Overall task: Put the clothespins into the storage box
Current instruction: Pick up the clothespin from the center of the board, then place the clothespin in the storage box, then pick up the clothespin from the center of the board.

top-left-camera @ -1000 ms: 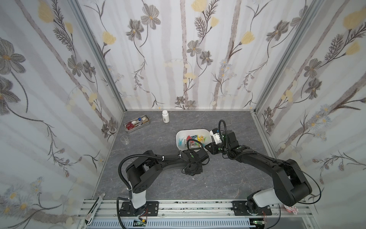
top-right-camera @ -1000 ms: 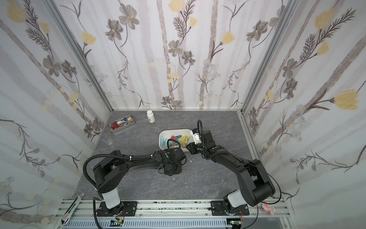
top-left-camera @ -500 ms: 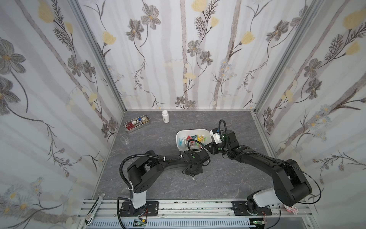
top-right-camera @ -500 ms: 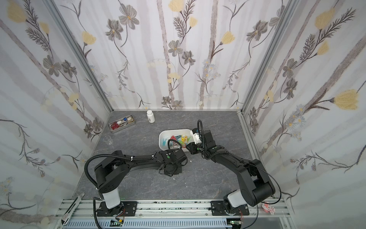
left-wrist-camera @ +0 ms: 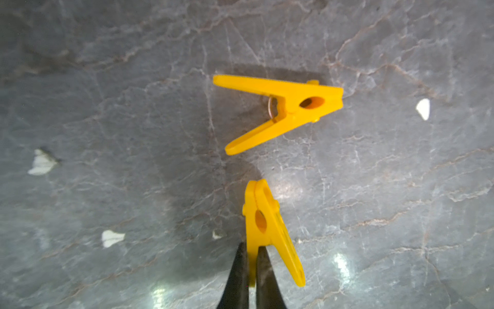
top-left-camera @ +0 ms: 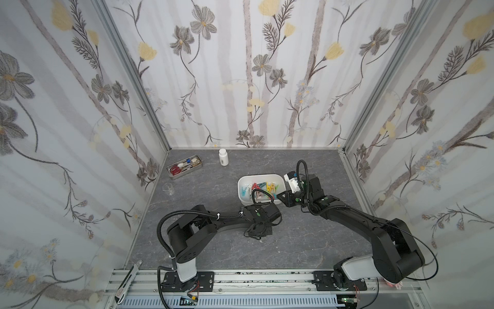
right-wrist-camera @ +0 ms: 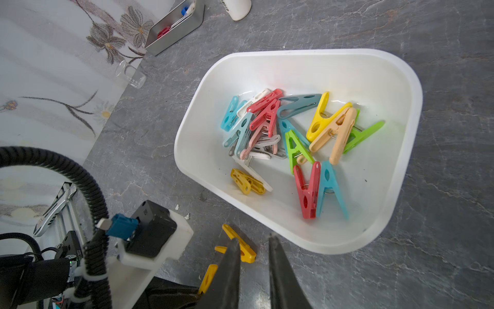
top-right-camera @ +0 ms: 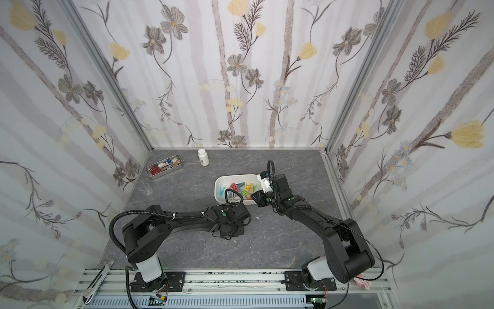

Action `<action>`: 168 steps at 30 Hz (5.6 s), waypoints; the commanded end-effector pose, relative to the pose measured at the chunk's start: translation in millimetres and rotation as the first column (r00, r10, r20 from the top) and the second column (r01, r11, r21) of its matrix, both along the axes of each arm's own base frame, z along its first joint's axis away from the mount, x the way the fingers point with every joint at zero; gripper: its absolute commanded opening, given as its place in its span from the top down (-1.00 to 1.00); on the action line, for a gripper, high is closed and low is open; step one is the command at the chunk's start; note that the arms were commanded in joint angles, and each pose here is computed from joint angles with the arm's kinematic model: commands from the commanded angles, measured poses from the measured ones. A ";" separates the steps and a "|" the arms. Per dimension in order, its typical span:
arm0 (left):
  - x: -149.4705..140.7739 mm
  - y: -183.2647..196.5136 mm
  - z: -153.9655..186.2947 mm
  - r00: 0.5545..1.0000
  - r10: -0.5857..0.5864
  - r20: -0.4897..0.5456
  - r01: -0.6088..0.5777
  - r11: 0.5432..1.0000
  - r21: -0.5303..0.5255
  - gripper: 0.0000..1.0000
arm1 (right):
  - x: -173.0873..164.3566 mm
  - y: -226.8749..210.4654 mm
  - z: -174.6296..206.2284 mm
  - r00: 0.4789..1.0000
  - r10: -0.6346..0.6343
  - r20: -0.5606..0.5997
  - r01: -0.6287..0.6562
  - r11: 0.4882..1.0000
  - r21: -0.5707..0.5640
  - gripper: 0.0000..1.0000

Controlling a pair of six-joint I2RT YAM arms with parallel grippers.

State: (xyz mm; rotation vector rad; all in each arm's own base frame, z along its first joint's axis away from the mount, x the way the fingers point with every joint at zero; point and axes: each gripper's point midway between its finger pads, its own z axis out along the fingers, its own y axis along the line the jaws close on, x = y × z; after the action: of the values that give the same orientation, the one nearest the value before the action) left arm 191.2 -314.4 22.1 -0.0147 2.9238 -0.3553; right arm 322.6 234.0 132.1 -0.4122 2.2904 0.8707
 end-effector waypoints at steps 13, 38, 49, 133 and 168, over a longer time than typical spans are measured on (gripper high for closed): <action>44.3 24.2 79.3 0.985 0.092 0.145 -0.041 0.945 -0.324 0.86 | 7.0 -6.6 11.9 0.998 -0.056 -0.014 0.055 0.997 -0.057 0.56; 187.7 49.4 95.5 0.943 0.139 0.303 -0.051 0.958 -0.283 0.83 | -21.6 21.7 34.8 0.999 -0.052 0.001 0.051 0.993 -0.102 0.56; 202.2 48.9 82.7 0.950 0.135 0.282 -0.063 0.966 -0.249 0.81 | -35.9 33.3 30.0 0.999 -0.029 0.014 0.030 0.994 -0.106 0.55; 121.9 115.7 168.1 0.810 0.251 0.530 -0.009 0.909 -0.417 0.33 | -78.1 79.0 -71.8 0.872 -0.368 -0.324 0.341 0.930 -0.140 0.22; 118.1 131.2 170.5 0.792 0.260 0.552 -0.017 0.914 -0.406 0.27 | -73.9 74.4 -107.5 0.871 -0.390 -0.300 0.310 0.909 -0.279 0.32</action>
State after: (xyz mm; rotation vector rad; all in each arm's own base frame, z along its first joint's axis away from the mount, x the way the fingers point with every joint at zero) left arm 307.8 -185.1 190.7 -0.1522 2.1849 -0.7555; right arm 247.2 309.9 26.6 0.0924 2.6874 0.5489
